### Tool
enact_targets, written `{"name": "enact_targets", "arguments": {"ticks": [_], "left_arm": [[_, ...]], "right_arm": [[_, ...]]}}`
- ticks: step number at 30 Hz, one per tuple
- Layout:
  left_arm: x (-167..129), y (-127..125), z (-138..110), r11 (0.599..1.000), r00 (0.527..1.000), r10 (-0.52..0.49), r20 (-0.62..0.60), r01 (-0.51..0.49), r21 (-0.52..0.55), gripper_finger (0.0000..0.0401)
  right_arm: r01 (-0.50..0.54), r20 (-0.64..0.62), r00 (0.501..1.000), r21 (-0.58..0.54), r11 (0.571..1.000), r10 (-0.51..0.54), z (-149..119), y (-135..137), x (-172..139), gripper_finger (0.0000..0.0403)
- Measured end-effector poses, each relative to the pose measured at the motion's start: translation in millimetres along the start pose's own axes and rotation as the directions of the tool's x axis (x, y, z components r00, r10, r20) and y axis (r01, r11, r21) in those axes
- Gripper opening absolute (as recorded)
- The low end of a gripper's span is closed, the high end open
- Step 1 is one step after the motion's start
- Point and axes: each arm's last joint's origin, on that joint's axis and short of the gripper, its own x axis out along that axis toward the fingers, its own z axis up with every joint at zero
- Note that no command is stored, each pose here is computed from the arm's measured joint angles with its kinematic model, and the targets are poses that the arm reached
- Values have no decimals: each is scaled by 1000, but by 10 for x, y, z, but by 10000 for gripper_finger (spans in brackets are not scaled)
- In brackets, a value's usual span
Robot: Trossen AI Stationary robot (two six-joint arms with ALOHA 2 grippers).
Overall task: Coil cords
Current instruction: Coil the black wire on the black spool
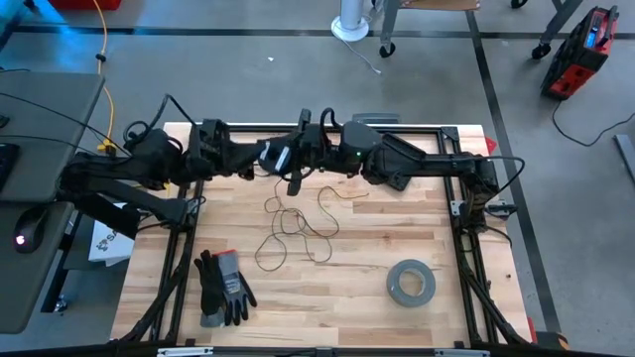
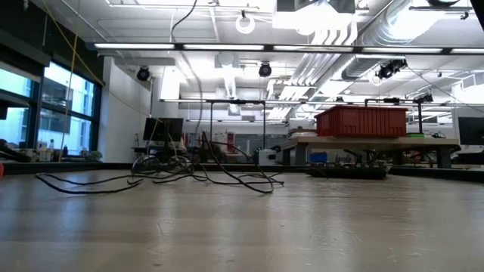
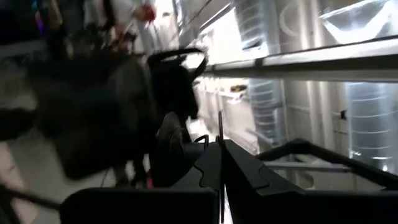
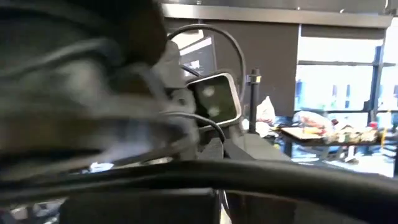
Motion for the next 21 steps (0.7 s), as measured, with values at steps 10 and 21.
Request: {"name": "enact_targets", "arguments": {"ticks": [10, 21], "left_arm": [[-322, -78, 55, 986, 993, 110, -52, -102, 131, 0], [-662, 121, 128, 778, 899, 437, 13, -385, 496, 0]], "right_arm": [[41, -126, 991, -112, 993, -55, -127, -256, -2, 0], [70, -313, 942, -171, 983, -121, -53, -546, -197, 0]]}}
